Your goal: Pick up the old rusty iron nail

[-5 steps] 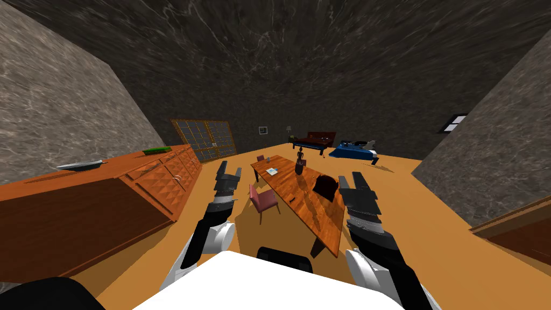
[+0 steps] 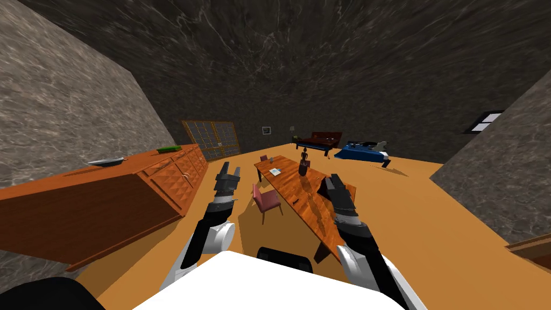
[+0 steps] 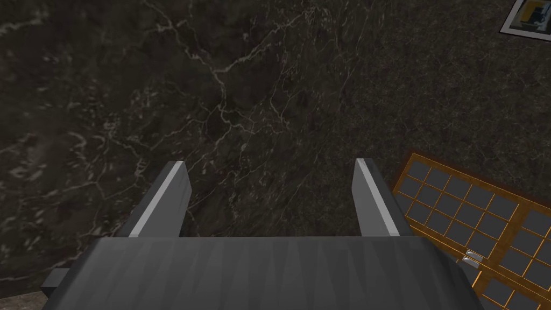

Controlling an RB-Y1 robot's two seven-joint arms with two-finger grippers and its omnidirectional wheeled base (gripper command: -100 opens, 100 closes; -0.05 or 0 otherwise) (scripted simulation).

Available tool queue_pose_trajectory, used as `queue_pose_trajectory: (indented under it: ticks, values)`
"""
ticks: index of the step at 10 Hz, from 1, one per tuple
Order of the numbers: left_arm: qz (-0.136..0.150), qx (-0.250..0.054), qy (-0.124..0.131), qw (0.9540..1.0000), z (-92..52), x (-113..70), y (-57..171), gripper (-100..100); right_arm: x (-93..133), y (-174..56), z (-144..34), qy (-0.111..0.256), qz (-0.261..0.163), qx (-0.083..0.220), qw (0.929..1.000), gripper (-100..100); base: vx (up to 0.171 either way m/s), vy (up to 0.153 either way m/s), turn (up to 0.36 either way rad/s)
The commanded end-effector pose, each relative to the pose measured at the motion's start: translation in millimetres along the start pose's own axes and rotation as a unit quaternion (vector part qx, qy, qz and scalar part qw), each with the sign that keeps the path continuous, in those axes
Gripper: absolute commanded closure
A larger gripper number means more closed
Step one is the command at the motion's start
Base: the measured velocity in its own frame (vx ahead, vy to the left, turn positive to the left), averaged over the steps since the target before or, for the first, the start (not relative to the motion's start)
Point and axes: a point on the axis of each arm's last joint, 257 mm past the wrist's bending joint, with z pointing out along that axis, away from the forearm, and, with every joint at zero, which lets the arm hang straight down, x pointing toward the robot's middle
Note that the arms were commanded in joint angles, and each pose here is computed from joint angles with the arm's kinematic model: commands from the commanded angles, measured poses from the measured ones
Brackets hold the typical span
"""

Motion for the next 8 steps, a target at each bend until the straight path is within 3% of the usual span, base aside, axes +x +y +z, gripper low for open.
queue_pose_trajectory:
  ticks: [1,4,6,7,8]
  values:
    - [0.0,0.0,0.0,1.0,0.0,0.0,0.0,0,24.7,-12.3,-1.0,0.035,-0.019,0.005,0.9992,-100,0.028,0.036,0.13]
    - [0.0,0.0,0.0,1.0,0.0,0.0,0.0,0,61.5,-27.3,-3.6,0.086,-0.047,0.003,0.9952,-100,0.029,0.024,0.089]
    - [0.0,0.0,0.0,1.0,0.0,0.0,0.0,0,63.0,-34.1,-6.5,0.088,-0.047,0.011,0.995,-100,0.013,0.01,0.03]
    - [0.0,0.0,0.0,1.0,0.0,0.0,0.0,0,83.3,-41.4,-9.3,0.116,-0.062,0.008,0.9912,-100,0.02,0.012,0.105]
    - [0.0,0.0,0.0,1.0,0.0,0.0,0.0,0,84.2,-45.6,-11.2,0.118,-0.062,0.013,0.991,-100,0.02,0.012,0.063]
